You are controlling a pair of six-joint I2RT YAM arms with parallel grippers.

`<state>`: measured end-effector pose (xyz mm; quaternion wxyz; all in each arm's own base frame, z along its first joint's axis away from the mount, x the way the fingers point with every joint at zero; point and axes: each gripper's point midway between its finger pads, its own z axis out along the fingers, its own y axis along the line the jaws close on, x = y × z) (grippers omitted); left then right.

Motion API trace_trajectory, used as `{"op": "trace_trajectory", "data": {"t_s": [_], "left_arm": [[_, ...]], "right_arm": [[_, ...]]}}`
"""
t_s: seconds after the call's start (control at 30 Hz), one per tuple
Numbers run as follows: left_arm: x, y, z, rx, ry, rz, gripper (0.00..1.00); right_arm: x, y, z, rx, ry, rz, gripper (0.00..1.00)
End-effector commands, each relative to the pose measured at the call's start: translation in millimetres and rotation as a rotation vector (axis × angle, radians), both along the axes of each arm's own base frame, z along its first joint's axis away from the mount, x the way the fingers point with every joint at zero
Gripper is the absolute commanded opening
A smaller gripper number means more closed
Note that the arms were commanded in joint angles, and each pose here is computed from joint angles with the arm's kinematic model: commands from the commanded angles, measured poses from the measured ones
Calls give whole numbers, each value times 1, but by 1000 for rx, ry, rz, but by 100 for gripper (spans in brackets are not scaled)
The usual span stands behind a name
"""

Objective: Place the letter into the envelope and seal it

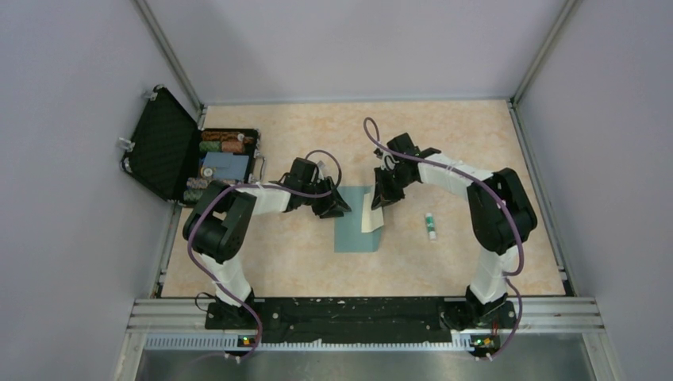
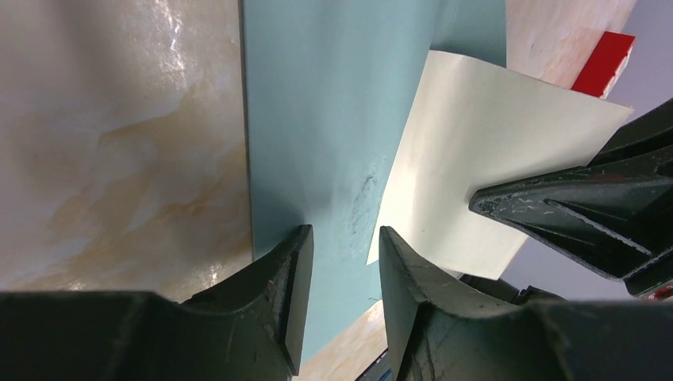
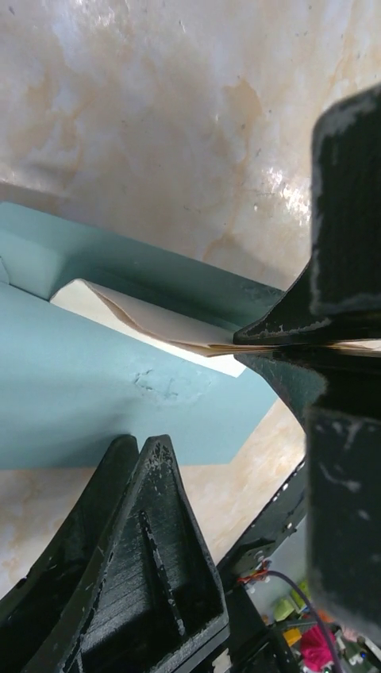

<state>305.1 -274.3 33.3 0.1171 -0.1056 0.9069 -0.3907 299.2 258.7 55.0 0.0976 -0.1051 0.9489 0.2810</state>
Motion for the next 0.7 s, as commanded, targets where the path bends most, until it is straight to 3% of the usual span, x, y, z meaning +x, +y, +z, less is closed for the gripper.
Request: {"op": "trace_trajectory", "data": {"t_s": [0.0, 0.23, 0.67], "left_arm": [[1, 13, -18, 98, -16, 12, 43], [1, 13, -18, 102, -22, 7, 43], [-3, 6, -19, 91, -27, -14, 44]], "right_arm": [[7, -7, 20, 23, -62, 31, 0], [1, -27, 8, -54, -45, 27, 0], [2, -26, 4, -42, -59, 90, 0]]}}
